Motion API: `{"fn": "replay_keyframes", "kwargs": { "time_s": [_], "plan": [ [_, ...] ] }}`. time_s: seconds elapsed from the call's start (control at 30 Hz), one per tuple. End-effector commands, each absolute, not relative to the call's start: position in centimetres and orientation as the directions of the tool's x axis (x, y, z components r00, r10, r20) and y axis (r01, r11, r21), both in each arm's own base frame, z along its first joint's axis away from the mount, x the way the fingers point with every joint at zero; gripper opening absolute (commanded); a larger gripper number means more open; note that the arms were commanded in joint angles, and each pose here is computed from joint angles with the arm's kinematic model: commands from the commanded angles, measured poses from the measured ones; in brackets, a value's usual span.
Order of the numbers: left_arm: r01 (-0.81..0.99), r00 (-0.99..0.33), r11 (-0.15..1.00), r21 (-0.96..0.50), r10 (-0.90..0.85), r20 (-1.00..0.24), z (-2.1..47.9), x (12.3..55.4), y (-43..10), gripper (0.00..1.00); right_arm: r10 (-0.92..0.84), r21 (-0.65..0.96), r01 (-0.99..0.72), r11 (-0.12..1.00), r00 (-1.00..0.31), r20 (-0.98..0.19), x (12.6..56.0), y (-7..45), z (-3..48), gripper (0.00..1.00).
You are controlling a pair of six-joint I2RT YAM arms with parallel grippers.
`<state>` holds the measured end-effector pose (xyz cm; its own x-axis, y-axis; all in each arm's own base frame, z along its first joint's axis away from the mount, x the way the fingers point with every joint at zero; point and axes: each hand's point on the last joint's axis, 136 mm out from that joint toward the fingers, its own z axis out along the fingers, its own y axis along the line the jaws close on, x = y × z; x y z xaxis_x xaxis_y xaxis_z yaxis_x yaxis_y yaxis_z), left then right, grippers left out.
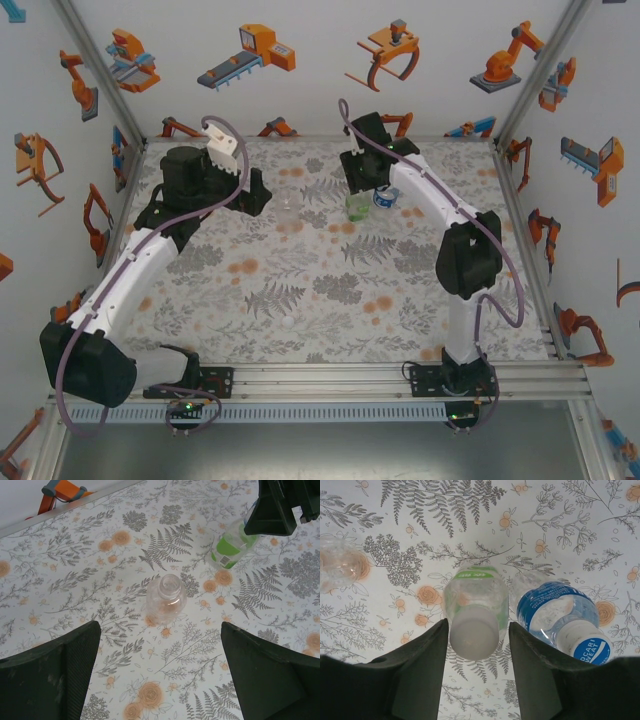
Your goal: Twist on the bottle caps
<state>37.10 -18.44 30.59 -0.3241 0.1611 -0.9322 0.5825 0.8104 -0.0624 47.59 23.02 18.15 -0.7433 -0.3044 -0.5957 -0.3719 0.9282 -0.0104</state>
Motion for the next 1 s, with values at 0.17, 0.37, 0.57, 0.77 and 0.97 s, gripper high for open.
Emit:
{"fn": "replay_keyframes", "kwargs": {
  "time_s": [0.17,0.37,0.57,0.77,0.97],
  "plan": [
    [0.506,-0.355,0.855,-0.112,0.088,-0.931,31.4,36.8,-17.1,0.97,-0.286,0.034,-0.427,0.904,-0.661,-0.693,46.6,24.0,24.3,0.52],
    [0.497,-0.445,0.850,-0.175,0.077,-0.892,29.3,35.7,-17.1,0.97,-0.266,0.159,-0.585,0.795,-0.572,-0.776,44.3,28.6,26.5,0.54],
    [0.395,-0.530,0.904,-0.160,0.082,-0.844,27.1,35.0,-14.9,0.97,-0.227,0.207,-0.717,0.666,-0.460,-0.859,41.8,33.0,26.7,0.57],
    [0.416,-0.550,0.902,-0.118,0.146,-0.822,25.5,34.5,-14.6,0.97,-0.138,0.195,-0.810,0.554,-0.320,-0.937,40.4,35.9,25.7,0.71],
    [0.468,-0.523,0.875,-0.119,0.166,-0.836,25.0,34.2,-15.3,0.97,-0.118,0.157,-0.849,0.505,-0.248,-0.961,40.7,37.2,23.3,0.75]
  ]
}}
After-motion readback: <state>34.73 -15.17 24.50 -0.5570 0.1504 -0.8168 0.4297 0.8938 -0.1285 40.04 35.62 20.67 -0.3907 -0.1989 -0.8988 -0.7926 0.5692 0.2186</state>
